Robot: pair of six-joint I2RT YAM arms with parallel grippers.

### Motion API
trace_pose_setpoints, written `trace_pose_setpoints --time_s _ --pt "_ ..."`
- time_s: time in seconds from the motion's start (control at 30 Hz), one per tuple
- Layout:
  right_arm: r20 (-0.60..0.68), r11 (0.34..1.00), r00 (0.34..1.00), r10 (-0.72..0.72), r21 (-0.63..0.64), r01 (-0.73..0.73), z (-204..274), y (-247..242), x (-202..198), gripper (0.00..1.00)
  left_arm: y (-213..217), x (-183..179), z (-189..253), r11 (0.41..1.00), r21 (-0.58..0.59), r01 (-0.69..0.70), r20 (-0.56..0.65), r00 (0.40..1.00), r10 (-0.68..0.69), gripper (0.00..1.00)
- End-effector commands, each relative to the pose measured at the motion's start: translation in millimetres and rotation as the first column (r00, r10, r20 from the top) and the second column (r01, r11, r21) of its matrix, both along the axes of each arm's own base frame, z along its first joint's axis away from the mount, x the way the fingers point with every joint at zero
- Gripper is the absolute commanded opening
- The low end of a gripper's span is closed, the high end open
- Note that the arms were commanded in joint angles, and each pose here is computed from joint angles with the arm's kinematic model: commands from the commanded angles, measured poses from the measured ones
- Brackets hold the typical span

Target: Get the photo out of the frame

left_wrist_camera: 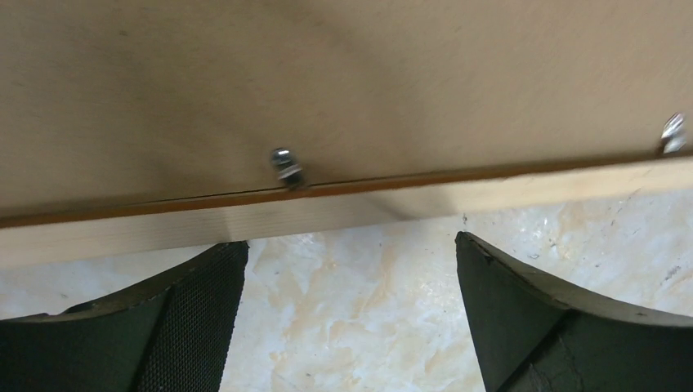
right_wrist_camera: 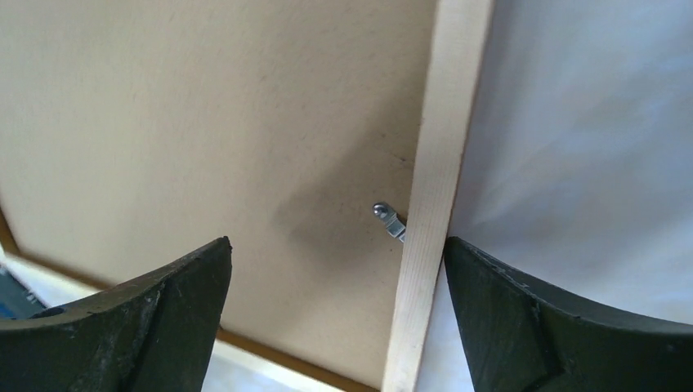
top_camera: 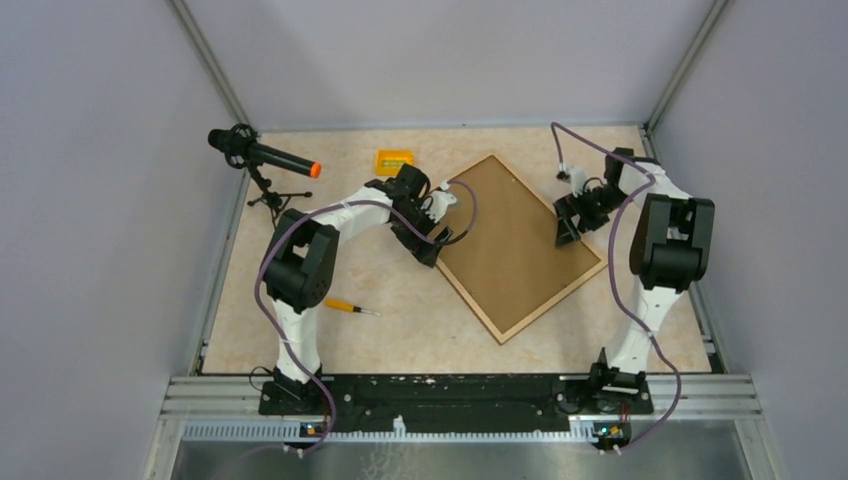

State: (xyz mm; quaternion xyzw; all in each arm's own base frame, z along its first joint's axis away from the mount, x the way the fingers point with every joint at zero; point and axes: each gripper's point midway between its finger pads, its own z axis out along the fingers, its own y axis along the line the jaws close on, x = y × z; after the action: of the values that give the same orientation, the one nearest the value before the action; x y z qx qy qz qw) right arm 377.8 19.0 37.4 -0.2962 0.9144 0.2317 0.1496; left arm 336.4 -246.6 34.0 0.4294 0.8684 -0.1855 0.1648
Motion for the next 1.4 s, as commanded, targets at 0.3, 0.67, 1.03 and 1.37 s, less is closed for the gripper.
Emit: trace_pose_setpoints --time_s 0.3,0.67,1.03,1.37 --pt "-0.227 0.953 0.926 0.3 0.12 -0.28 17.5 86.1 -149.3 0.99 -31.4 34.3 22.9 0.994 -0.11 0.005 0.041 0.999 0.0 0.99" --pt "-0.207 0.957 0.936 0.286 0.103 -0.27 15.4 102.2 -152.2 0.99 -4.4 13.6 49.9 0.998 -0.048 0.051 0.093 0.995 -0.046 0.99" --pt "-0.029 0.971 0.988 0.152 0.189 -0.144 66.7 105.5 -94.1 0.99 90.6 -95.8 72.5 0.912 0.188 0.364 0.031 0.926 -0.376 0.99" --pt "0.19 0.925 0.965 0.181 0.301 -0.233 138.0 134.5 -100.8 0.99 165.3 -140.6 62.7 0.867 0.334 0.371 0.263 0.846 -0.463 0.95"
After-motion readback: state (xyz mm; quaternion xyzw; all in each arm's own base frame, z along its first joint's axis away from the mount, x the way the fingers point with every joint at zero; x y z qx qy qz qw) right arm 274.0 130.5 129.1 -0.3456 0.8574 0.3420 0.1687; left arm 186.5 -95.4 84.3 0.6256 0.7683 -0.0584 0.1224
